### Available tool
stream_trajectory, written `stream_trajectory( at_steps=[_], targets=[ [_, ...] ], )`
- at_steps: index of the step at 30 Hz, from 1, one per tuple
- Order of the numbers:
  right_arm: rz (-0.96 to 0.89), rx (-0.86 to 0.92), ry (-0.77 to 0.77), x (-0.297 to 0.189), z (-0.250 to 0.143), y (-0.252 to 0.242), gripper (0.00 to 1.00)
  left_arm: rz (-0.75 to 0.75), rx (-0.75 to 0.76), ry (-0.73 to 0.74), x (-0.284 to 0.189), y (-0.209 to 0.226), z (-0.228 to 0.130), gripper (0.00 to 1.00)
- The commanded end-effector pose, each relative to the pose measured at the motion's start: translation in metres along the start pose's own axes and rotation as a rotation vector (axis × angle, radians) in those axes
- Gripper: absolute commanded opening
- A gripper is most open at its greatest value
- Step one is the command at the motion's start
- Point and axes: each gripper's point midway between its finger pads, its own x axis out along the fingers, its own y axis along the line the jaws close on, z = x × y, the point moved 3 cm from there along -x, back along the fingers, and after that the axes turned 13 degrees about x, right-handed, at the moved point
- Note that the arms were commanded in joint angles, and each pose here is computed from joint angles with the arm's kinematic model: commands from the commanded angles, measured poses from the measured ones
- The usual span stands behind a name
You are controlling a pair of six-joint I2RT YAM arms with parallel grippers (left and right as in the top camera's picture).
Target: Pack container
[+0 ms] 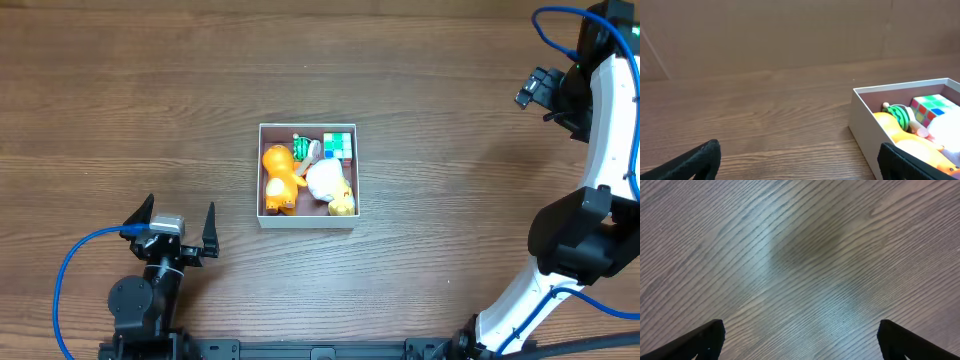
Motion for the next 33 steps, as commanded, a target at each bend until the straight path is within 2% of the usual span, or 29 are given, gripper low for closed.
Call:
stream_trajectory(
  at_steps=[1, 29, 31, 33],
  targets=[
    [0.001, 0.009, -0.022, -0.006, 0.002, -0.002, 1.00, 0.000, 0.024, -0.011, 0.000, 0.000, 0.000, 1.00],
    [-0.023, 0.008, -0.047, -0.011, 0.003, -0.007, 1.00, 0.000, 0.023, -0.011, 0.000, 0.000, 0.000, 1.00],
    [0.023, 0.011, -0.119, -0.032, 0.007, -0.003, 1.00, 0.000, 0.023, -0.011, 0.000, 0.000, 0.000, 1.00],
    [0.115, 0.030, -0.261, -0.071, 0.016, -0.001, 1.00, 0.000, 0.024, -0.011, 0.000, 0.000, 0.000, 1.00]
  ],
)
